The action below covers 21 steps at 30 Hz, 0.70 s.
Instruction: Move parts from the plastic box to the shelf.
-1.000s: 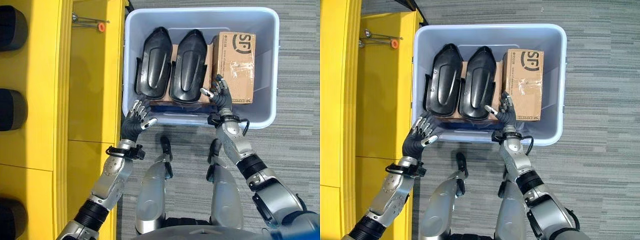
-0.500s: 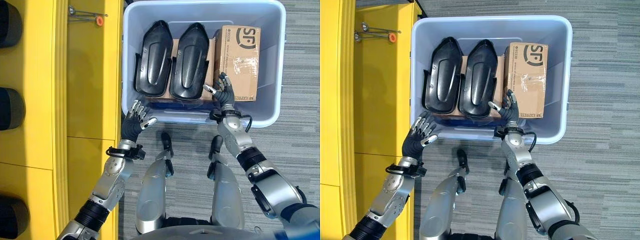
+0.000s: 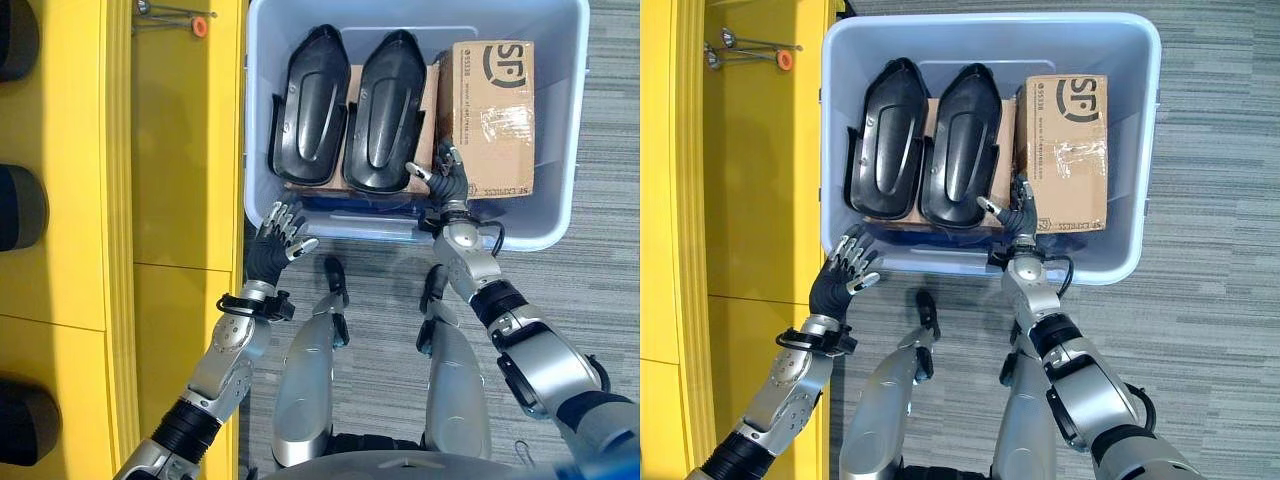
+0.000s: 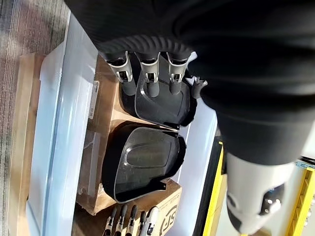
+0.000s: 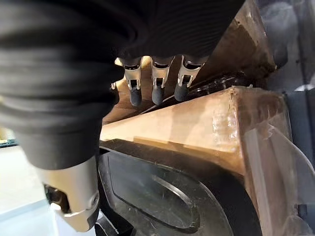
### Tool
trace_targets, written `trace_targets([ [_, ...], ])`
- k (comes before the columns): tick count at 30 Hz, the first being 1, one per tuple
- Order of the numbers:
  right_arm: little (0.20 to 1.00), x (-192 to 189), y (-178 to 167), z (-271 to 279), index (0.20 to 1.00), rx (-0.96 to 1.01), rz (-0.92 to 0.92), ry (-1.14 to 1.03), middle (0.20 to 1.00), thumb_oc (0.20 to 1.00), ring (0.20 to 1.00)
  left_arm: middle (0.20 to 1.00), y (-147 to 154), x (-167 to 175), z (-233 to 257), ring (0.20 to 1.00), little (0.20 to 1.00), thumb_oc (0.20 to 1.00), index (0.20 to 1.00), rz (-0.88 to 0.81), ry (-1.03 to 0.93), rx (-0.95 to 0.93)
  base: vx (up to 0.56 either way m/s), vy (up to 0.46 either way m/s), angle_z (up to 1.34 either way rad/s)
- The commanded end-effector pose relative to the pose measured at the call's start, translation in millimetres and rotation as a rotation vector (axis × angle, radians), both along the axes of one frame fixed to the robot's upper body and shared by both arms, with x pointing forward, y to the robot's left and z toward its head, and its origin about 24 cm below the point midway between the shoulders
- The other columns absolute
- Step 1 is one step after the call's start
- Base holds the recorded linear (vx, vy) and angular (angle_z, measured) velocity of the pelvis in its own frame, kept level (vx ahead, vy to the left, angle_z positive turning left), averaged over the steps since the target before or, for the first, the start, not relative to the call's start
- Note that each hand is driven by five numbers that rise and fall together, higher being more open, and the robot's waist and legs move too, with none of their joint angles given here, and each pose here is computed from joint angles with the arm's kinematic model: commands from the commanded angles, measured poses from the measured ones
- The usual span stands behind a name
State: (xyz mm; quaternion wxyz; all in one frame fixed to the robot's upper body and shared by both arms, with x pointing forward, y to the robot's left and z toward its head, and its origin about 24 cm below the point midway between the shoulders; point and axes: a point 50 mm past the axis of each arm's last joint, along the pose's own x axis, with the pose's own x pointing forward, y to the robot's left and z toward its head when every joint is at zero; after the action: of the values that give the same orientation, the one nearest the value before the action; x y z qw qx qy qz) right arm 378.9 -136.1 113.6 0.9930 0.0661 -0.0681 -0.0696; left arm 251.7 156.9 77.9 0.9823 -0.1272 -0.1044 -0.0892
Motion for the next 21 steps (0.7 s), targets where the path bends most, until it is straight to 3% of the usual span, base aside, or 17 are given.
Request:
trace_targets([
  [1,1.0,6.1,2.0,20.0,1.0,0.012,-0.013,-0.072,1.0,1.0,1.0,1.0,-4.6,-4.9,18.9,1.0,1.0,1.0,1.0,-0.018,-0.118,0.008,0.0,0.0,0.0],
  [21,1.0,16.4,-5.5,31.6,1.0,-0.02,-0.068,-0.067,1.0,1.0,1.0,1.0,-2.9,-6.1,20.1,1.0,1.0,1.0,1.0,-0.014,-0.121,0.012,0.0,0.0,0.02],
])
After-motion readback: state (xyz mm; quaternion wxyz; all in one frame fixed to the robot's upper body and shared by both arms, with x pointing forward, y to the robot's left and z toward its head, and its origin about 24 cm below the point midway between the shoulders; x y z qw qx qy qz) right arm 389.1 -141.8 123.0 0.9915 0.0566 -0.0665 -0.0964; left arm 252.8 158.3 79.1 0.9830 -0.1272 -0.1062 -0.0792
